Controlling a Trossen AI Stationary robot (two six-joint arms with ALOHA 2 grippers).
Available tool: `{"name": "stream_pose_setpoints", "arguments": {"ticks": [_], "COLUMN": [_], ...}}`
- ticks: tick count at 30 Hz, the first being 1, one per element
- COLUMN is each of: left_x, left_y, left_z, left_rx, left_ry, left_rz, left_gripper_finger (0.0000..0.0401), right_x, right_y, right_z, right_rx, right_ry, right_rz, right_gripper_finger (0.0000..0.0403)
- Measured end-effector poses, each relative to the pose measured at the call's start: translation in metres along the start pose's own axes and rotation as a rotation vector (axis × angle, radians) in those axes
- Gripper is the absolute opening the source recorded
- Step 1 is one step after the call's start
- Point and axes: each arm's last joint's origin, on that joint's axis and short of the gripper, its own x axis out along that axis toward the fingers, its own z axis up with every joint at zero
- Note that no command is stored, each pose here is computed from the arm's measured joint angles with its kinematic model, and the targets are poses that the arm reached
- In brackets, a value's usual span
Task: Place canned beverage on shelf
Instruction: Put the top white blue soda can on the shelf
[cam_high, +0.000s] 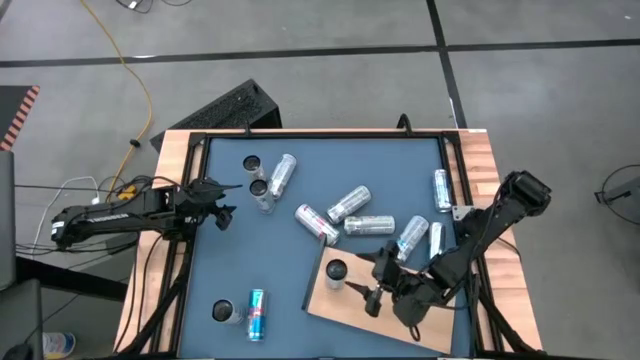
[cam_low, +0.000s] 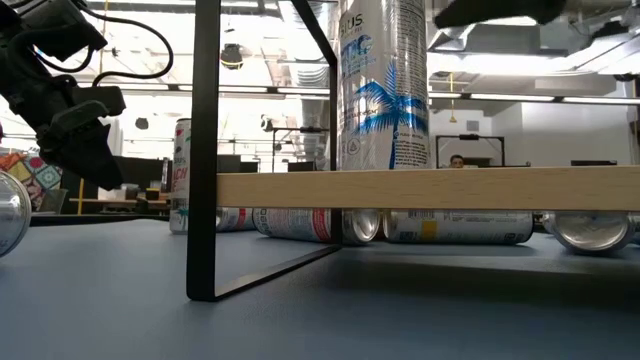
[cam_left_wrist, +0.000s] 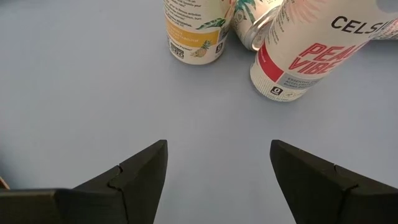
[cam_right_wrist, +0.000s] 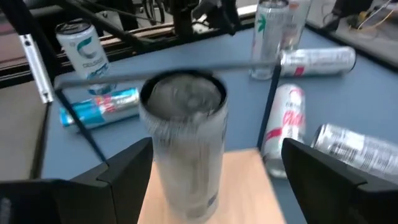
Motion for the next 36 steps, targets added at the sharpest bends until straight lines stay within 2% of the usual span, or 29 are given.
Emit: {"name": "stream_pose_setpoints", "arguments": {"ticks": [10,14,19,24,36], "left_x": [0.0,0.0,0.0,0.0,0.0], "left_y": [0.0,0.0,0.0,0.0,0.0], "left_z": [0.0,0.0,0.0,0.0,0.0], "left_rx": [0.0,0.0,0.0,0.0,0.0], "left_ry": [0.0,0.0,0.0,-0.001,0.0], "left_rz": [0.0,0.0,0.0,0.0,0.0], "left_gripper_finger": [0.027,0.027,0.027,0.027,0.027], "right_x": [-0.006,-0.006,0.016,0.034,0.038], "right_y": [0.012,0.011,0.012,0.017,0.019], "right_z": [0.041,0.048,0.039,0.028,0.024], "right_rx": [-0.037,-0.017,-0.038,-0.037,-0.008], "right_ry": [-0.036,-0.077,-0.067,-0.036,-0.032], "right_rz": [0.069,0.021,-0.041,-0.024,-0.025], "right_gripper_finger": [0.0336,0.0336,0.0336,0.0336,0.0336]}}
